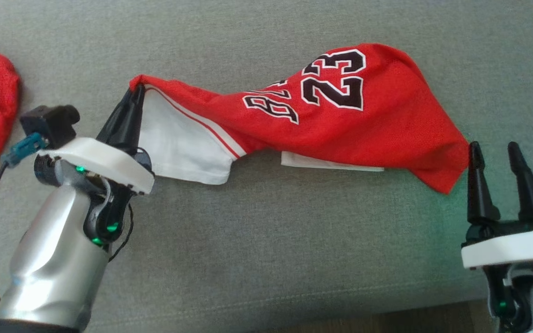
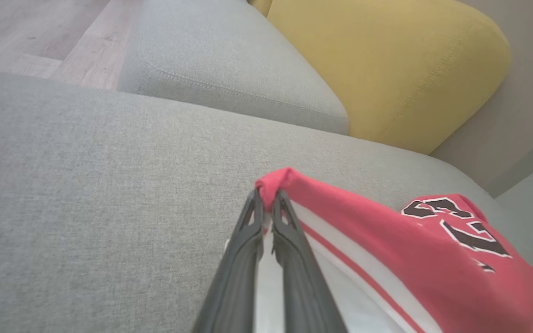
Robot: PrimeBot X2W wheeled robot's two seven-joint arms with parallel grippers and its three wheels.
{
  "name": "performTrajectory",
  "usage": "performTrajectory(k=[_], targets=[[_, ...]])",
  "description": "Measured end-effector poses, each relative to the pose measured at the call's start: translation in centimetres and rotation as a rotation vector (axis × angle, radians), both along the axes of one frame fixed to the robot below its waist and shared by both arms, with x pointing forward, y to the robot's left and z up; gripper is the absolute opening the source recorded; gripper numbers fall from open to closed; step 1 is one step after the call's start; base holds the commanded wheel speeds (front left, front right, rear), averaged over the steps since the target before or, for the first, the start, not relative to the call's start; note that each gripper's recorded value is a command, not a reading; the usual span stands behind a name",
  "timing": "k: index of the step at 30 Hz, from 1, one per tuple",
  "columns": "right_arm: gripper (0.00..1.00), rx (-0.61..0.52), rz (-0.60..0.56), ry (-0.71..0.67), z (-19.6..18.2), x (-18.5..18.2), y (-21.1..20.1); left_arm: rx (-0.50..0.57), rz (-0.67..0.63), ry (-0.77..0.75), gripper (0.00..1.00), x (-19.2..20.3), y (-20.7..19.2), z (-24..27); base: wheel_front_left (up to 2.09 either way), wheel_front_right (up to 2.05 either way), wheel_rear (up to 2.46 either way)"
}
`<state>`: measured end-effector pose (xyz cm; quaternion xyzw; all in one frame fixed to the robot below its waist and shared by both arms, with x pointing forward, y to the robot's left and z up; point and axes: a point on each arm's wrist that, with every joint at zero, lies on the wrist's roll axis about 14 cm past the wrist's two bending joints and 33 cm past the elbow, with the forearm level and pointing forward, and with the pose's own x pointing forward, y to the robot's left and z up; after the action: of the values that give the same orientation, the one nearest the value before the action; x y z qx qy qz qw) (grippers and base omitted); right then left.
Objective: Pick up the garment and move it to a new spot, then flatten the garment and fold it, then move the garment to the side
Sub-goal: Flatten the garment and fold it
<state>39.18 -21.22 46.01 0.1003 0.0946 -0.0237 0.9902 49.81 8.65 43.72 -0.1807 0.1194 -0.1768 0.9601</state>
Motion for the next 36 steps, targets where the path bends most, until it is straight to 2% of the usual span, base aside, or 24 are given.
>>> performTrajectory(k=[1, 2, 3, 6, 11, 17, 28, 36], targets=[[1.0, -0.002, -0.004, -0.003, 0.1, 0.0, -0.2, 0.001, 0.001, 0.01, 0.0, 0.1, 0.0, -0.5, 0.0, 0.0, 0.0], [1.0, -0.004, -0.008, -0.004, 0.1, 0.0, -0.3, 0.008, 0.005, 0.025, 0.36, 0.0, 0.1, -1.0, 0.0, 0.0, 0.0], [1.0, -0.006, -0.01, -0.003, 0.1, -0.1, -0.4, 0.012, 0.013, 0.034, 1.0, -0.1, 0.3, -1.5, 0.0, 0.0, 0.0], [1.0, -0.016, -0.006, -0.005, 0.2, 0.0, -0.3, 0.038, 0.027, 0.011, 1.0, -0.2, 0.8, -1.7, 0.0, 0.0, 0.0], [1.0, -0.022, 0.039, -0.017, 0.6, 0.3, 1.2, 0.125, 0.083, -0.112, 1.0, -0.3, 2.0, 0.8, 0.0, 0.0, 0.0], [1.0, -0.024, 0.111, -0.033, 1.3, 0.7, 3.5, 0.19, 0.187, -0.247, 1.0, -3.2, 4.9, 4.5, 0.0, 0.0, 0.0], [1.0, -0.017, 0.185, -0.075, 3.1, 0.5, 6.0, 0.25, 0.262, -0.269, 1.0, -9.5, 7.4, 5.7, 0.0, 0.0, 0.0], [1.0, -0.015, 0.201, -0.059, 2.9, 0.1, 6.4, 0.253, 0.272, -0.272, 1.0, -10.5, 7.6, 6.0, 0.0, 0.0, 0.0]])
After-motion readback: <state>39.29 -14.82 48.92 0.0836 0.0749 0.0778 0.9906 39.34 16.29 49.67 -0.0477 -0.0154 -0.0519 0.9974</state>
